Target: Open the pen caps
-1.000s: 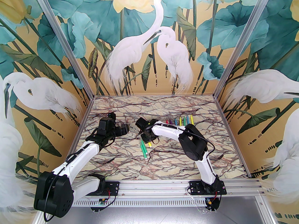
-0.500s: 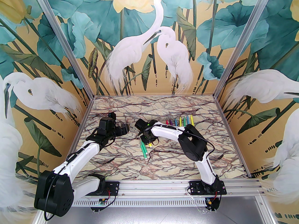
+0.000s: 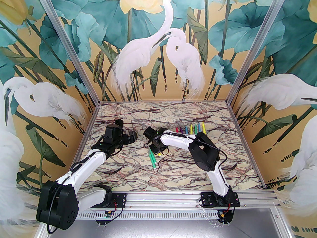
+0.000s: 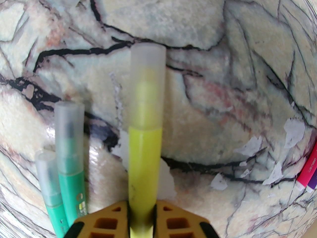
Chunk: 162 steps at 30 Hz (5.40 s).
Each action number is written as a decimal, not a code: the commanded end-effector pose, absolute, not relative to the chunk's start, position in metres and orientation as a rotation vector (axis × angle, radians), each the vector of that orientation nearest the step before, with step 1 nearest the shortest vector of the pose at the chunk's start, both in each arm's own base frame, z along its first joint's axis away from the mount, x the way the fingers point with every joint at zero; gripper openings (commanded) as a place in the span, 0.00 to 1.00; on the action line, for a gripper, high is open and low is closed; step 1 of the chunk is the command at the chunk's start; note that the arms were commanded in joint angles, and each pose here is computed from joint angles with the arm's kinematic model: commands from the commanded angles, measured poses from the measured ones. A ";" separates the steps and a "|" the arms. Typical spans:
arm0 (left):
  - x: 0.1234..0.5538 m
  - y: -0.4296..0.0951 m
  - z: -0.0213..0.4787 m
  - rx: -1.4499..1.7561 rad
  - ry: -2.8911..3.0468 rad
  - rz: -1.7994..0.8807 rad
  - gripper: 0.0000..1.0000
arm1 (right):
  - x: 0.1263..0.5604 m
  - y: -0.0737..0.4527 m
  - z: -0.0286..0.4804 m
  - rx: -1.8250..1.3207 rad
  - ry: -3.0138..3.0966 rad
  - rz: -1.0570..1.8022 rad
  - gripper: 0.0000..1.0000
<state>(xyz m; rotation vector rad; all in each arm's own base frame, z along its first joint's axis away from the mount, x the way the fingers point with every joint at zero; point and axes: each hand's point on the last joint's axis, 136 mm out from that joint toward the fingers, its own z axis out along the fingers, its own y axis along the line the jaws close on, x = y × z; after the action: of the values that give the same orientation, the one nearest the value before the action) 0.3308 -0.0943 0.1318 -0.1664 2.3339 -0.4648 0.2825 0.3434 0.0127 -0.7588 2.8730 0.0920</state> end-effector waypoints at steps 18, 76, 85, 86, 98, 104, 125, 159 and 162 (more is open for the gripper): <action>0.329 -0.171 0.162 0.019 2.244 -1.062 0.85 | 0.288 0.332 0.067 -0.703 2.560 0.339 0.00; 0.326 -0.252 0.190 0.173 2.250 -1.417 0.13 | 0.273 0.343 0.143 -0.763 2.208 0.583 0.15; 0.322 -0.254 0.197 0.199 2.235 -1.450 0.05 | 0.280 0.346 0.129 -0.737 2.276 0.554 0.34; 0.321 -0.254 0.197 0.203 2.234 -1.450 0.05 | 0.281 0.346 0.129 -0.732 2.277 0.555 0.34; 0.329 -0.250 0.197 0.167 2.248 -1.393 0.01 | 0.273 0.333 0.128 -0.752 2.270 0.551 0.07; 0.345 -0.248 0.199 0.105 2.278 -1.340 0.00 | 0.259 0.318 0.112 -0.788 2.287 0.530 0.00; 0.390 -0.252 0.218 -0.007 2.283 -1.295 0.00 | 0.220 0.265 0.078 -0.819 2.316 0.479 0.00; 0.375 -0.233 0.056 0.055 2.843 -0.586 0.04 | 0.366 0.230 0.037 -0.050 2.618 0.181 0.03; 0.374 -0.235 0.050 0.066 2.863 -0.590 0.07 | 0.369 0.228 0.034 -0.041 2.623 0.167 0.04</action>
<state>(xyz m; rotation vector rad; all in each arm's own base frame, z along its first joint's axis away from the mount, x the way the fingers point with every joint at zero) 0.3759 -0.2343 0.0547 0.0278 2.8344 -0.6181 0.3595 0.2302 0.0311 -0.0923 2.6353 0.1915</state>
